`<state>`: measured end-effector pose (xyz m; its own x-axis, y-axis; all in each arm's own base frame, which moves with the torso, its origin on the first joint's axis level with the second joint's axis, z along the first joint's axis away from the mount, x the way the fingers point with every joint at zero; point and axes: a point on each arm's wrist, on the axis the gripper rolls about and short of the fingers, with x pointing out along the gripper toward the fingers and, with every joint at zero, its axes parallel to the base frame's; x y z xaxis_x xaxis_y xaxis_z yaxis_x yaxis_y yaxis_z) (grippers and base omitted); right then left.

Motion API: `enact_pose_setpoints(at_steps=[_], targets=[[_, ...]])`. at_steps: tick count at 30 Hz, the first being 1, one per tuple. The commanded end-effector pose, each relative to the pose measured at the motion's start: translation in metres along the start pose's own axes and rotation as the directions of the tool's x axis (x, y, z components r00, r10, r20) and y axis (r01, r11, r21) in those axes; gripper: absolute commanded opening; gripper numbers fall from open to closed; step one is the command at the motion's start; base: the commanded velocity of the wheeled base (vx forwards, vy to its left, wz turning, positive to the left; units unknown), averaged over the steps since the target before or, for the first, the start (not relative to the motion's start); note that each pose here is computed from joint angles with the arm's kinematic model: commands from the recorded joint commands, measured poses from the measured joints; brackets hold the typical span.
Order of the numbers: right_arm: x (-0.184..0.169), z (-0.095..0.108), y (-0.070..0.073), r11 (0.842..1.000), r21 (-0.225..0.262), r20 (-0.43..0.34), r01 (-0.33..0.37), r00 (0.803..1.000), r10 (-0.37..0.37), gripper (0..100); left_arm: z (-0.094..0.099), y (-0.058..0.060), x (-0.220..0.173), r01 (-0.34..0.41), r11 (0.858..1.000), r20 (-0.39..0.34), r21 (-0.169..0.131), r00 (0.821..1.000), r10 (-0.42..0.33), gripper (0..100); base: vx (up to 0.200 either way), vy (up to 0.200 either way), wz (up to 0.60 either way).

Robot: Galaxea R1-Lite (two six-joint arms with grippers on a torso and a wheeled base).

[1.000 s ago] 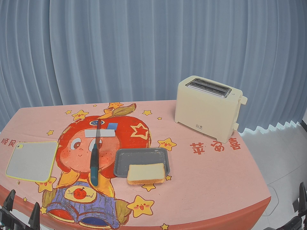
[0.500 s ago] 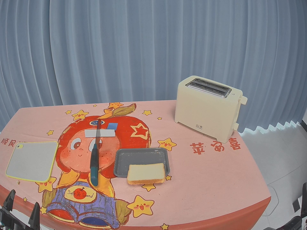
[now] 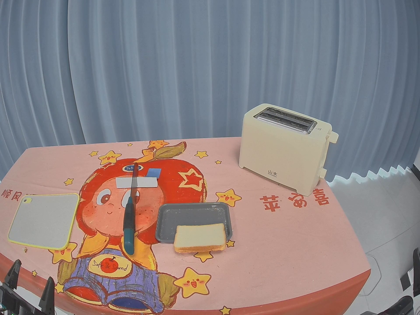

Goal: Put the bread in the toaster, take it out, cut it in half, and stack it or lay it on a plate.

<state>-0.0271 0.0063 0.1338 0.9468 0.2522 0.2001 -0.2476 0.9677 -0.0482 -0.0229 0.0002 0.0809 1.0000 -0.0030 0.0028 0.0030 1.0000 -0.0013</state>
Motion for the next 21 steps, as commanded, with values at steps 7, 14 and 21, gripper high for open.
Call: enact_pose_setpoints(at_steps=[7,14,21], targets=[[0.011,0.013,-0.001,1.000,0.004,-0.038,0.001,0.999,-0.001,100,-0.005,0.000,0.001,0.000,1.000,-0.015,0.000,1.000,0.000,100,0.000,0.000,0.00],[0.013,0.023,0.000,0.999,0.005,-0.032,-0.031,0.999,0.031,100,-0.005,0.000,0.001,0.000,1.000,-0.017,0.000,1.000,0.000,100,0.000,0.000,0.00],[0.020,0.032,-0.003,0.999,0.014,-0.044,-0.041,0.998,0.042,100,-0.005,0.000,0.001,0.000,1.000,-0.015,0.000,1.000,0.000,100,0.000,0.000,0.00]])
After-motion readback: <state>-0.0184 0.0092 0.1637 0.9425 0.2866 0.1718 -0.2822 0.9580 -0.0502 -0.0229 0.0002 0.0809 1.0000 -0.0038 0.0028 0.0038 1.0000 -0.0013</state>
